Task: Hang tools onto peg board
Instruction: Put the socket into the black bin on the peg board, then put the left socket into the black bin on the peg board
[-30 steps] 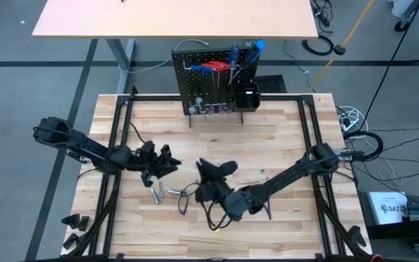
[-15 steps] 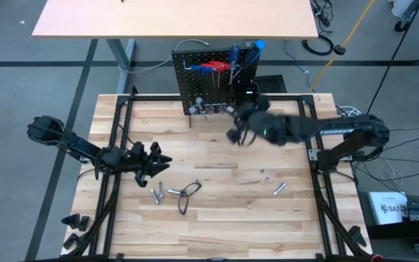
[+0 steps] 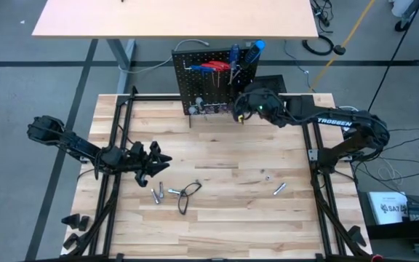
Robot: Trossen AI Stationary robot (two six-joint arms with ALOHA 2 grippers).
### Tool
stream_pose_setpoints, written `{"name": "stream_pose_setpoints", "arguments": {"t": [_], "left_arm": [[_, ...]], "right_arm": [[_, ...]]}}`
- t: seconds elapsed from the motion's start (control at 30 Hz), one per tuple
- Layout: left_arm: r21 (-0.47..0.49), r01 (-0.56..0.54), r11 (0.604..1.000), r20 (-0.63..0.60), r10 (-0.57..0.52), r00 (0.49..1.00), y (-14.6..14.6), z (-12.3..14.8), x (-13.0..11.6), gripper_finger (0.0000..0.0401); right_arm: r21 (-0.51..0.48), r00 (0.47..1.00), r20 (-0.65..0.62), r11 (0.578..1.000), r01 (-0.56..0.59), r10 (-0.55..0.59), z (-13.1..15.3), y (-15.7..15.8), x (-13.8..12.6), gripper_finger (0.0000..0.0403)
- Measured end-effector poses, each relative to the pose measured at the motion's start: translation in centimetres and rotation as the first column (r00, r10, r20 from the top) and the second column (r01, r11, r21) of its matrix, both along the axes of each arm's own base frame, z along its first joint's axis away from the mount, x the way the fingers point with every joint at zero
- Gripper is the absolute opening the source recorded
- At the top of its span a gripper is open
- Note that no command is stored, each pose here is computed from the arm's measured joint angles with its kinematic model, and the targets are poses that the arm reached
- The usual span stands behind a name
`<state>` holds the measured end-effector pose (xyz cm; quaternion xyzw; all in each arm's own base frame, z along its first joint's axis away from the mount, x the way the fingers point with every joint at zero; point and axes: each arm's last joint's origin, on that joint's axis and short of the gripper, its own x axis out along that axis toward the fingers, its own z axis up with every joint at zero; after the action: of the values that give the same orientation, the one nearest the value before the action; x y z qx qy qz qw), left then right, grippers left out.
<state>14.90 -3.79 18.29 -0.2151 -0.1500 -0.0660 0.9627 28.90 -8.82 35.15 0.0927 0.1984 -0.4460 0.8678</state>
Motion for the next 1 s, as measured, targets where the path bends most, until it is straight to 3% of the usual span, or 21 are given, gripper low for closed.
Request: {"name": "stream_pose_setpoints", "arguments": {"t": [0.2, 0.63, 0.8, 1.0], "left_arm": [[0.004, 0.009, 1.000, 0.000, -0.009, 1.000, 0.0, 0.0, 0.0, 0.0137], [0.001, 0.012, 1.000, 0.002, -0.012, 1.000, 0.0, 0.0, 0.0, 0.0137], [0.005, 0.029, 1.000, 0.012, -0.029, 1.000, -0.1, 0.1, -0.1, 0.0137], [0.065, 0.089, 0.994, 0.021, -0.091, 0.996, -0.3, 0.1, -0.1, 0.0137]], "right_arm": [[-0.005, 0.996, -0.017, 0.996, 0.091, -0.091, -0.3, -0.5, -0.5, 0.0066], [-0.015, 0.990, -0.082, 0.993, 0.118, -0.119, -0.7, -0.5, -0.9, 0.0217], [-0.004, 0.993, -0.097, 0.998, 0.061, -0.061, -0.8, 0.9, -0.5, 0.0242], [0.110, 0.985, -0.047, 0.981, -0.157, 0.163, -1.0, 4.7, 0.4, 0.0237]]}}
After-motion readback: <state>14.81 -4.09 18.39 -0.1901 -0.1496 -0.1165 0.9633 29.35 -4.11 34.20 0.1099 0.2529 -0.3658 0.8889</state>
